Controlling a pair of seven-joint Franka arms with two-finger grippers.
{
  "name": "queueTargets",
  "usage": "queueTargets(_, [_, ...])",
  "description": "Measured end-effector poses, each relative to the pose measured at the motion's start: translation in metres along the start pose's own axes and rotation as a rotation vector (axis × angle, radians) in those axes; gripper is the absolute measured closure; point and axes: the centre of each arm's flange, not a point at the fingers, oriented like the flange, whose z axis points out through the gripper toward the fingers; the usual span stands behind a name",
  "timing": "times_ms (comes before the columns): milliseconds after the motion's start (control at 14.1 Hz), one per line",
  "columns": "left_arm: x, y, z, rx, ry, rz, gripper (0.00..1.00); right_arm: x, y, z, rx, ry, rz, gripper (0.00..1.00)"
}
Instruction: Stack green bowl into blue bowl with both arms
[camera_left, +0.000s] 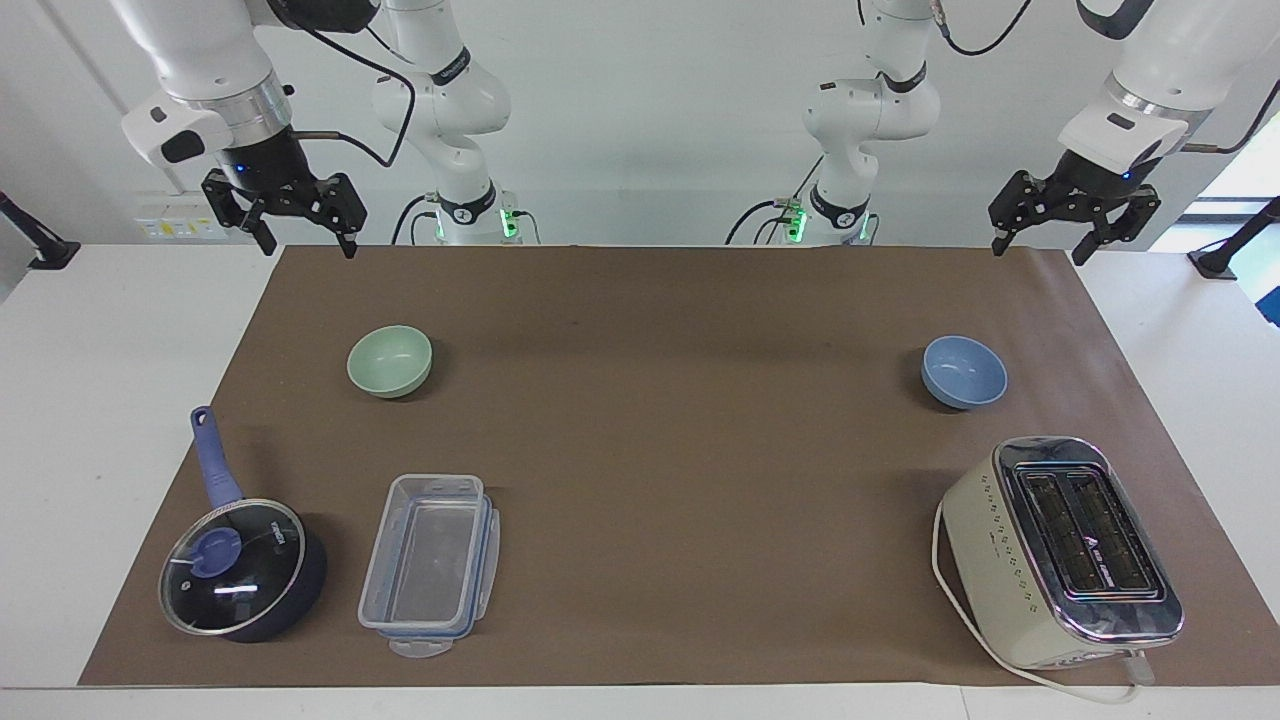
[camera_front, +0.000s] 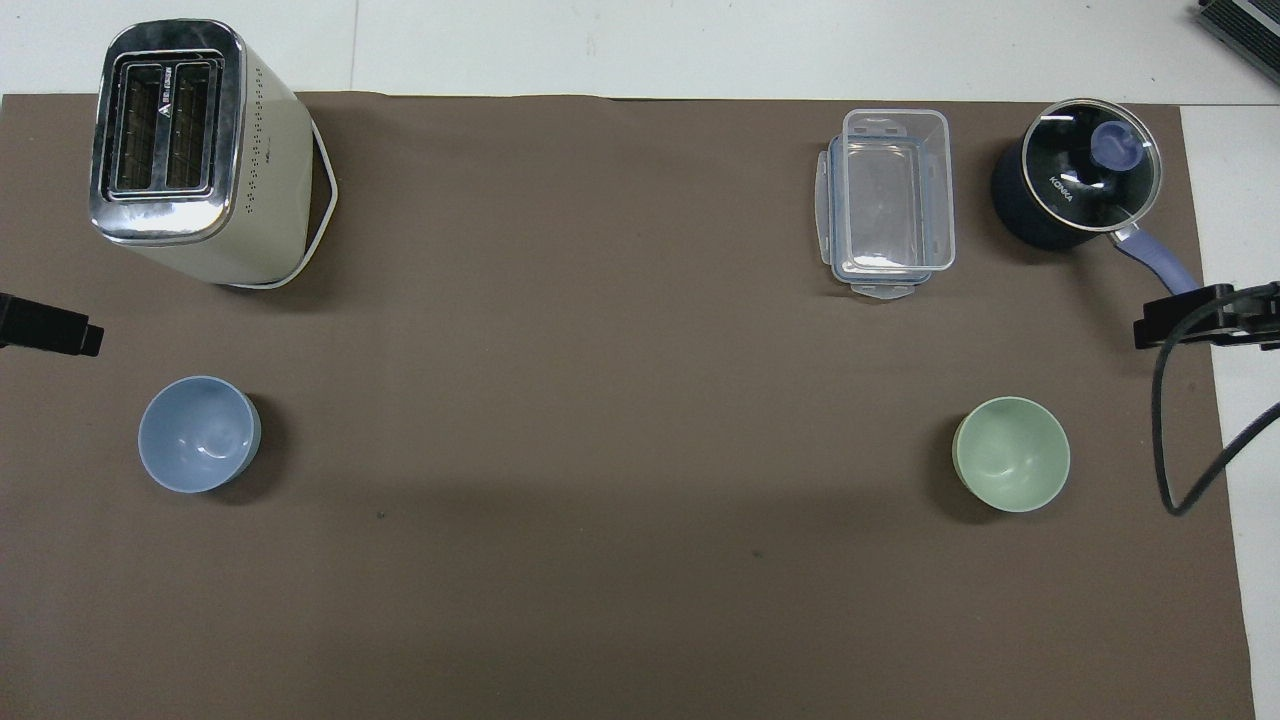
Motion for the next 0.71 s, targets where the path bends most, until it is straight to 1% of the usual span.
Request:
queueTargets(425, [-0.003, -0.034, 0.004, 0.006, 0.017, 0.016, 0.0, 0.0, 0.0, 0.0, 0.0, 0.0, 0.0, 0.0])
queueTargets(708, [-0.004, -0.077, 0.032, 0.007, 0.009, 0.054, 0.0, 0.0, 0.001, 0.0, 0.0, 0.0, 0.002, 0.0])
